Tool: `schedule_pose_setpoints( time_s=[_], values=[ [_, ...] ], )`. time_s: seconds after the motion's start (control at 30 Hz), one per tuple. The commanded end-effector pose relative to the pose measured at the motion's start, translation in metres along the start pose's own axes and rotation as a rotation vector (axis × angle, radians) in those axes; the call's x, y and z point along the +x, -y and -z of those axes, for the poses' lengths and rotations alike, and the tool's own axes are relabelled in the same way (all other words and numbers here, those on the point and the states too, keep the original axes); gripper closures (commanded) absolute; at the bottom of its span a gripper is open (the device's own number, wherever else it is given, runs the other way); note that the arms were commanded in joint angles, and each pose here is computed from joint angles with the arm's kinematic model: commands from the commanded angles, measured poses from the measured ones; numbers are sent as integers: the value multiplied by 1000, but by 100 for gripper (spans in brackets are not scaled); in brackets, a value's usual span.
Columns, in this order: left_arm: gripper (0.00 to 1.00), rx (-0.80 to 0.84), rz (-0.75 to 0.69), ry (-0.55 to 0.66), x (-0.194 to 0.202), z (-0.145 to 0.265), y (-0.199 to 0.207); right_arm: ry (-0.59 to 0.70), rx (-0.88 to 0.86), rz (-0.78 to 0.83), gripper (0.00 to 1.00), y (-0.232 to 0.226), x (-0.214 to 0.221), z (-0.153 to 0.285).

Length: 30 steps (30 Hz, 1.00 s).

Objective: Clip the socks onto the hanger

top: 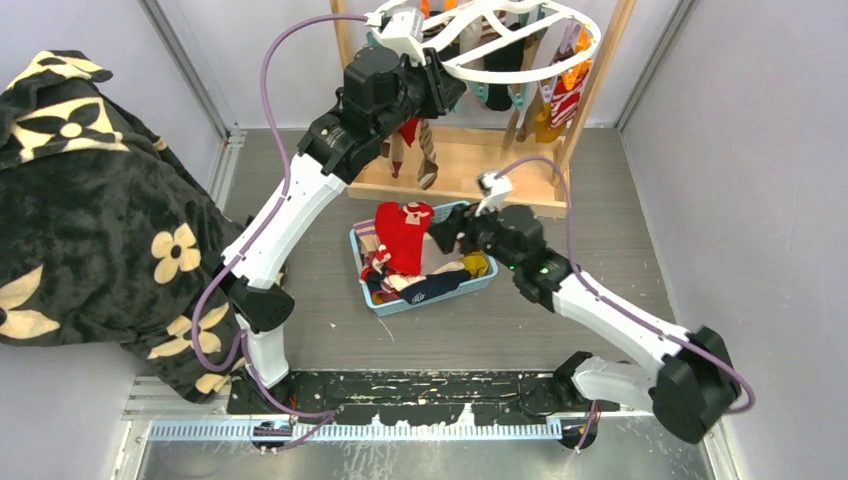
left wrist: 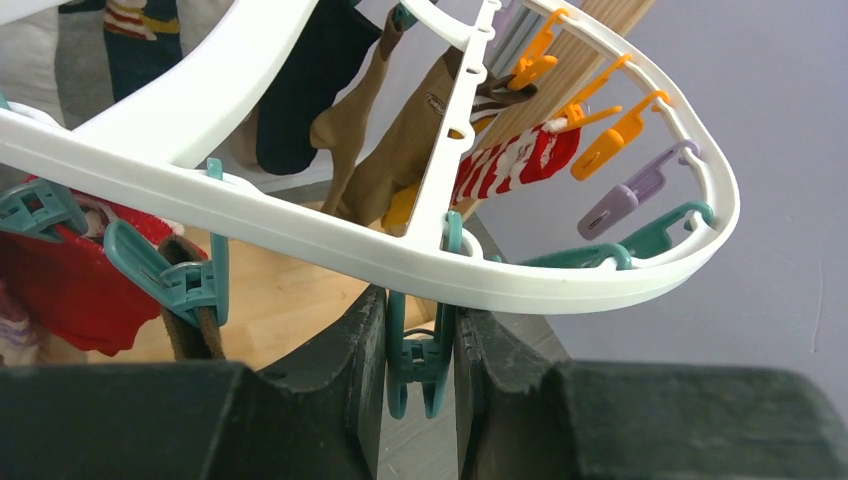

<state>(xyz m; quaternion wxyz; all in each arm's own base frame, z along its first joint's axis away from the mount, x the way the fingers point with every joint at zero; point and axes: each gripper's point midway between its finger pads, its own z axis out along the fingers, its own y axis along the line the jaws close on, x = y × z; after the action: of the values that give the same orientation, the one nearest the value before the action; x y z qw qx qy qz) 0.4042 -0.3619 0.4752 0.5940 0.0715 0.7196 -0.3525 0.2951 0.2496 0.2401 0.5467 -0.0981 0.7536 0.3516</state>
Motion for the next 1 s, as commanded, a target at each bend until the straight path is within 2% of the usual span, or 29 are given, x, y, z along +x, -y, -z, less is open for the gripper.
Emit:
schedule_pose_setpoints(
  time_s=[0.0,0.1,0.23,0.5,0.67,0.83,0.97],
  values=[
    [84,-10,-5,107,-39,20,1,-99,78,38,29,6,27,-24],
    [84,-12,-6,108,-39,20,0,-82,116,6,28,15,32,-41],
    [84,-12,-8,106,-39,21,0,-121,67,-27,31,6,45,-54],
    [84,-13,-9,99,-37,20,-1,-178,-97,149,29,-30,60,-7],
    [84,-11,-6,96,-36,20,0,-300,-171,240,26,-36,84,15],
    [84,-14,-8,93,-35,20,-1,-470,-152,295,24,-25,120,27],
    [84,-13,-7,94,-36,20,-1,-506,-173,289,27,-30,130,30]
  ],
)
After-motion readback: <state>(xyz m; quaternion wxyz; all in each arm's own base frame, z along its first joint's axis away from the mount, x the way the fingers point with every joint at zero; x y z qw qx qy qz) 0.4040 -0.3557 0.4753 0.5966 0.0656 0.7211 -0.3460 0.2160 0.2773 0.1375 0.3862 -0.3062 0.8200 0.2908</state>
